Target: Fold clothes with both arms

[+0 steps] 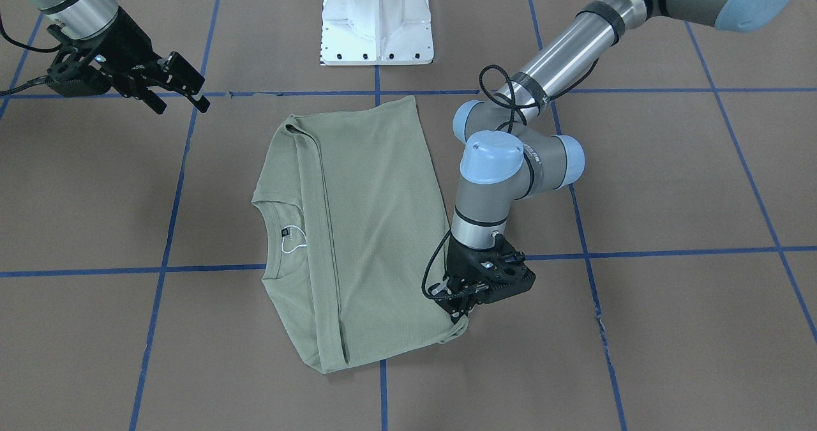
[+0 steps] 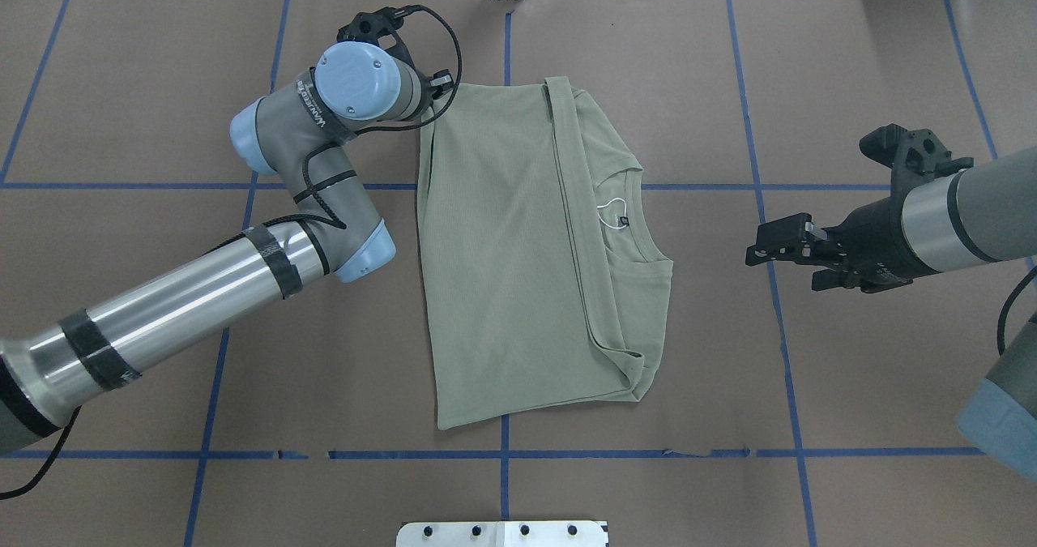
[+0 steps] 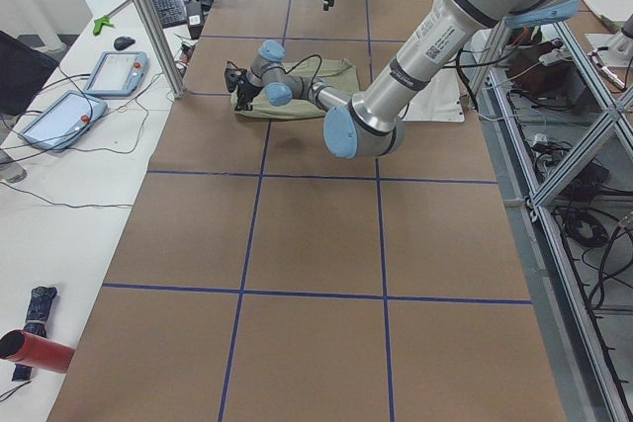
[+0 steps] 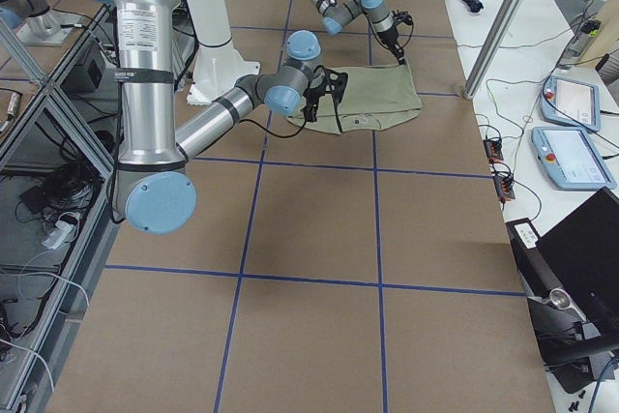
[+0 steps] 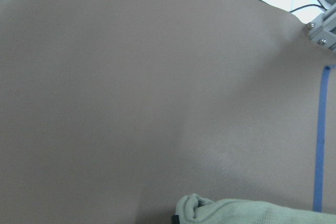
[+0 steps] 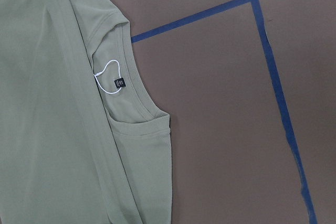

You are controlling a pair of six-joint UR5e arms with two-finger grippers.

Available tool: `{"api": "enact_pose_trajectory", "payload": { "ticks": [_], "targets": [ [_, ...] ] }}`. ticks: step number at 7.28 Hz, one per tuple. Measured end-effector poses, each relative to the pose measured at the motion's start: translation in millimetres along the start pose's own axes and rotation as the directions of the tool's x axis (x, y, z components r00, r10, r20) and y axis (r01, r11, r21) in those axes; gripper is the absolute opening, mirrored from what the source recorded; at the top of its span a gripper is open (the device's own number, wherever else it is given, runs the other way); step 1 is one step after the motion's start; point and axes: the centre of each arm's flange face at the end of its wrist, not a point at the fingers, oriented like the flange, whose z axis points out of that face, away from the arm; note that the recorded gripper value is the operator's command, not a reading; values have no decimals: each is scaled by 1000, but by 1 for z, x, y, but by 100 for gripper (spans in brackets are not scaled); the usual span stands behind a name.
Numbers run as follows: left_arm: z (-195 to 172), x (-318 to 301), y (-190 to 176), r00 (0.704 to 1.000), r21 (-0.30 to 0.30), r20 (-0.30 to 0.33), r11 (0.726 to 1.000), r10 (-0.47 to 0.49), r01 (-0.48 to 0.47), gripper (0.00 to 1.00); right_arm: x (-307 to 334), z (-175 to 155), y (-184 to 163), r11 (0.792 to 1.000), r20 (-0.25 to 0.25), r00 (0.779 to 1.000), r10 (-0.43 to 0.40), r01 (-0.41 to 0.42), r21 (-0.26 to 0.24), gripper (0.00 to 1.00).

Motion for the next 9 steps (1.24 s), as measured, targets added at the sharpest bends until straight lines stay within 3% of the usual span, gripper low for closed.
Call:
{"api": "enact_pose_trajectory", "payload": {
  "ticks": [1,2,6,9],
  "targets": [
    [2,22,-7,999,45,-15,998,41,-40,57,0,-3,1,1000,3,1000,-1,1,2,100],
    [6,43,-11,998,73,-26,996,62,-60,100,1,-5,2,1000,3,1000,-1,1,3,100],
    [4,50,-38,992,100,-54,989,117,-111,100,1,2,1,1000,-6,1000,-3,3,11,100],
    [-17,39,-63,985,-29,-84,987,152,-155,100,-10,40,14,997,-62,997,-52,56,58,100]
  ]
}}
